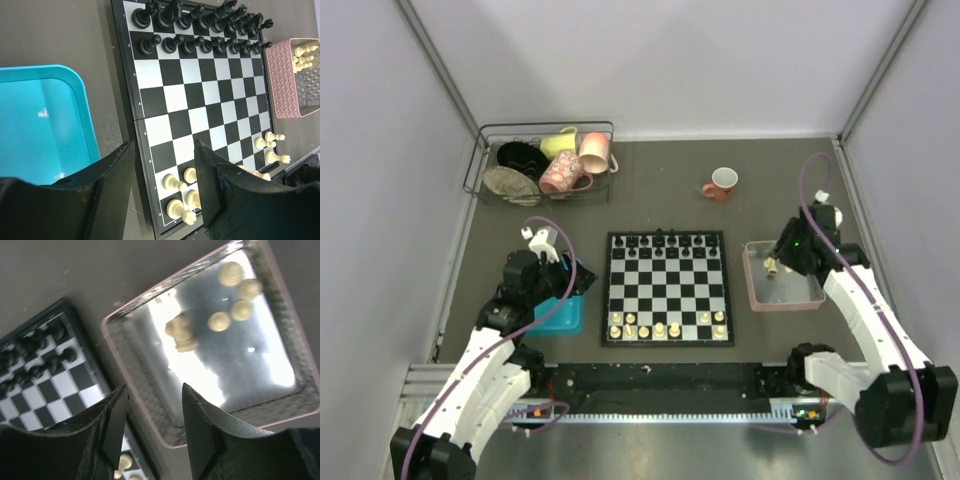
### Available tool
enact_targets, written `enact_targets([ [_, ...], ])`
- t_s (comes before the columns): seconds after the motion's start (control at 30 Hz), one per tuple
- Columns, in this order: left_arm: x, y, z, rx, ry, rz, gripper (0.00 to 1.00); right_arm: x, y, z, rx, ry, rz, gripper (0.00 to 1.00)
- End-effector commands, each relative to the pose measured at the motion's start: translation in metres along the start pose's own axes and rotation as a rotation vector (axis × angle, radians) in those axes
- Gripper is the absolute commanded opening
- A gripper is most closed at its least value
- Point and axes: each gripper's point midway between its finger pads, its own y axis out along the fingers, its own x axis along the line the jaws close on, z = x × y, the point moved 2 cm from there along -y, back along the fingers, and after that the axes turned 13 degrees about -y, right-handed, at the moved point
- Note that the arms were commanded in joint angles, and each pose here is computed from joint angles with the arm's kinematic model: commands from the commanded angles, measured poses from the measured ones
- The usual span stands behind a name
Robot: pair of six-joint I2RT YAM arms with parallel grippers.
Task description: Set up the chess pieces on the board
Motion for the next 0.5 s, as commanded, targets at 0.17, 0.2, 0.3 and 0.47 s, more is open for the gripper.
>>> enact_targets([
  [0.17,-0.006,0.001,-0.006,-0.025,0.023,0.037,0.56,-0.071,0.020,-0.036,-0.081,0.109,0.188,0.44],
  [0.2,-0.006,0.001,-0.006,-0.025,0.023,0.039,0.56,-0.076,0.022,-0.037,-0.080,0.129,0.198,0.42],
  [0.3,-0.007,0.001,-0.006,-0.026,0.025,0.044,0.56,-0.090,0.032,-0.040,-0.081,0.206,0.196,0.38],
  [0.47,-0.007,0.002,-0.005,-0.019,0.025,0.048,0.56,-0.110,0.043,-0.048,-0.094,0.259,0.215,0.32],
])
